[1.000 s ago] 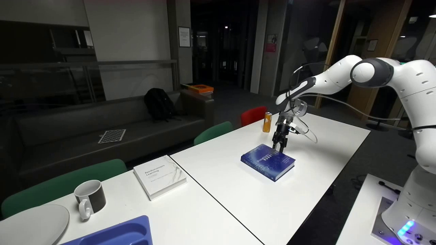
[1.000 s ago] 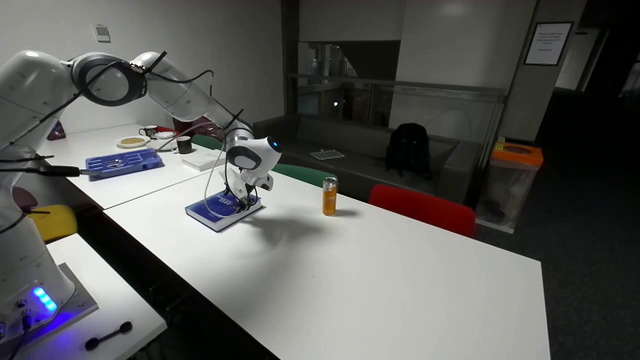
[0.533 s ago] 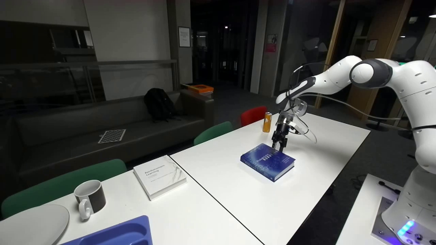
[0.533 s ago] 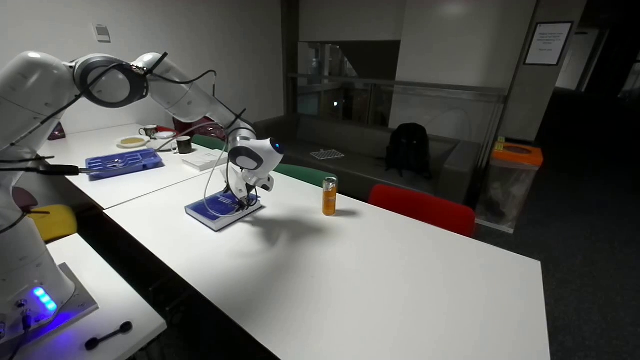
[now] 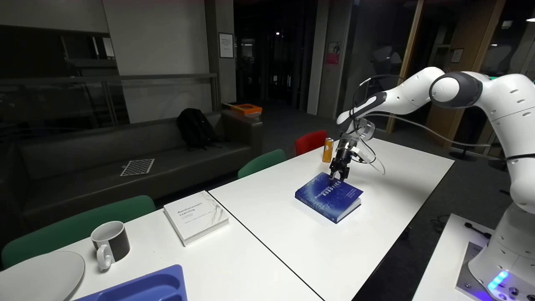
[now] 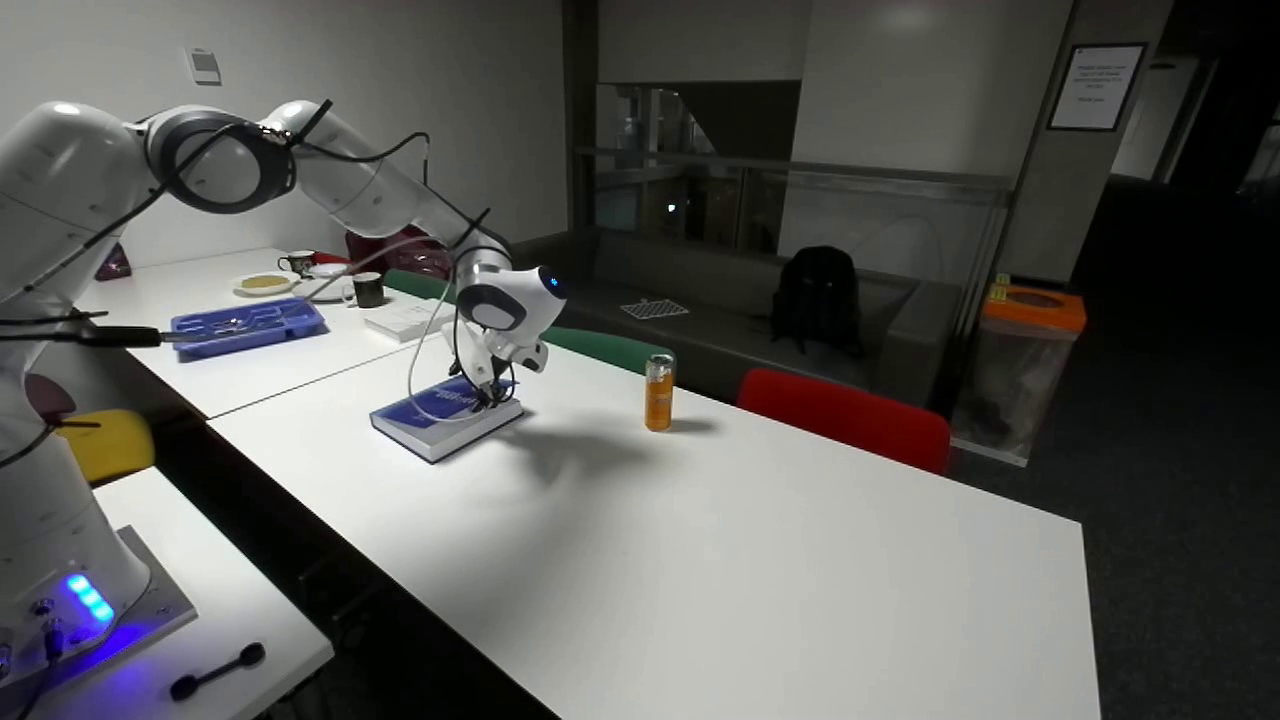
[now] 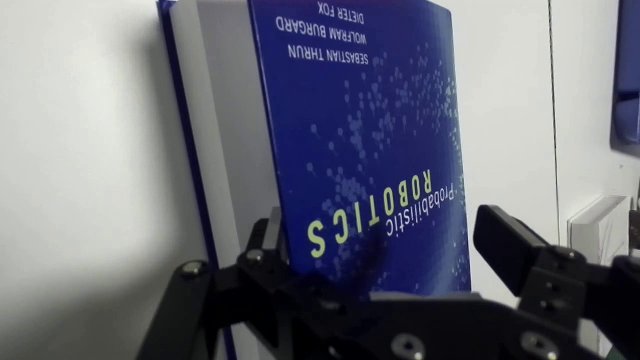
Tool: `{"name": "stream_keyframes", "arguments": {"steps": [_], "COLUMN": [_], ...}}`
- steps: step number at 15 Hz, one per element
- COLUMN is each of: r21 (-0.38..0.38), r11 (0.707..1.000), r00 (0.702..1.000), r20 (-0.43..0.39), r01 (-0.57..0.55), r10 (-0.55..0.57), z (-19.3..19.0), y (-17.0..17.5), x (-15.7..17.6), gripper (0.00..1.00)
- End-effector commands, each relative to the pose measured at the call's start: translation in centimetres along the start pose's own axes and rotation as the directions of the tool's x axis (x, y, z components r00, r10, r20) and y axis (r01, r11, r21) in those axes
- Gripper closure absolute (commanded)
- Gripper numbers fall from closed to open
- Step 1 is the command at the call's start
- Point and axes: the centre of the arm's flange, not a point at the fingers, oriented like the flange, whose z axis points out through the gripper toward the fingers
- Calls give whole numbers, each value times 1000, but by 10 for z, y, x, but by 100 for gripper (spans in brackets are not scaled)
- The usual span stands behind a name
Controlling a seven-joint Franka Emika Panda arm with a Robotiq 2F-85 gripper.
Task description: Open the blue book.
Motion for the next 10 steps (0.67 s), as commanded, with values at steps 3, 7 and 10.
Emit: {"name": "stream_keyframes", "arguments": {"steps": [3,7,10], "r21": [-4,-16,-35], "r11": [998,998,997], "r00": [998,997,996], "r20": [-21,-47,-67], "r01": [-59,-63,-69], "r10": [59,62,66], "z": [-14,-24,-31], "y": [-39,-71,-91], "x": [-1,-8,-11], "gripper": [0,0,0]}}
